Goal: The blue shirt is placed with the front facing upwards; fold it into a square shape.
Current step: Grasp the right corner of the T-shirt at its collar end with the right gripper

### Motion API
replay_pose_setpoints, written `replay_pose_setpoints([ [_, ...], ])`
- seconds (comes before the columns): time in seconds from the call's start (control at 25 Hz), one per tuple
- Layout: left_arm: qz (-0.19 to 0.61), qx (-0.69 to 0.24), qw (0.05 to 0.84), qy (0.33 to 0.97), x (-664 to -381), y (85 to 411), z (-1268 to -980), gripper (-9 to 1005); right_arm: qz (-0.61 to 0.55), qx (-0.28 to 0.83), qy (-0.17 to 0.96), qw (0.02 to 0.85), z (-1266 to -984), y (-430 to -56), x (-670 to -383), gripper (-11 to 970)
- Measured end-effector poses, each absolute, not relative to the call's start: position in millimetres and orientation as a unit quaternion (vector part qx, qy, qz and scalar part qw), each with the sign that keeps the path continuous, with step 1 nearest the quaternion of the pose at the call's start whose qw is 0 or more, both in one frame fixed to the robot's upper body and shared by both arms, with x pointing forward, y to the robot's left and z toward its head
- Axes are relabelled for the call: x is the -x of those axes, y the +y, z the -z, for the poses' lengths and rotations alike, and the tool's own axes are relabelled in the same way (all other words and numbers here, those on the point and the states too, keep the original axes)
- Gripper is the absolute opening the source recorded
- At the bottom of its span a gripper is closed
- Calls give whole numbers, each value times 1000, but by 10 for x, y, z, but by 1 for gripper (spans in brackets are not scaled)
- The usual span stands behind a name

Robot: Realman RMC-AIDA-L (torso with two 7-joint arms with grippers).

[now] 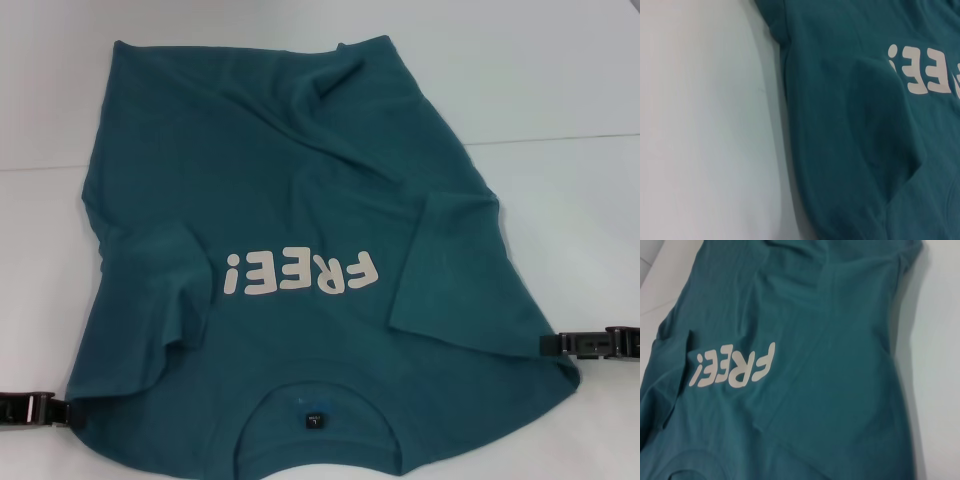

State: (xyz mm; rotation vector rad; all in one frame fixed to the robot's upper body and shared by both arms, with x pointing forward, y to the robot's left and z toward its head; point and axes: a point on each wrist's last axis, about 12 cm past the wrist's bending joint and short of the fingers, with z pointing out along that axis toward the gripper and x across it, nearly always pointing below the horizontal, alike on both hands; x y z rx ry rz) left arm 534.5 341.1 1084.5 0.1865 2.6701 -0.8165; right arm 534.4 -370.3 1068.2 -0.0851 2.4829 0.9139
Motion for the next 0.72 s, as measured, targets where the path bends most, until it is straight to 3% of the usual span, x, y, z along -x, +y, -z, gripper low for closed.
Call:
replay_pose_setpoints([
  [0.72,288,-65,171,940,-5343,3407,-10841,21,-337,44,910,237,-10667,-3589,-5383,891],
])
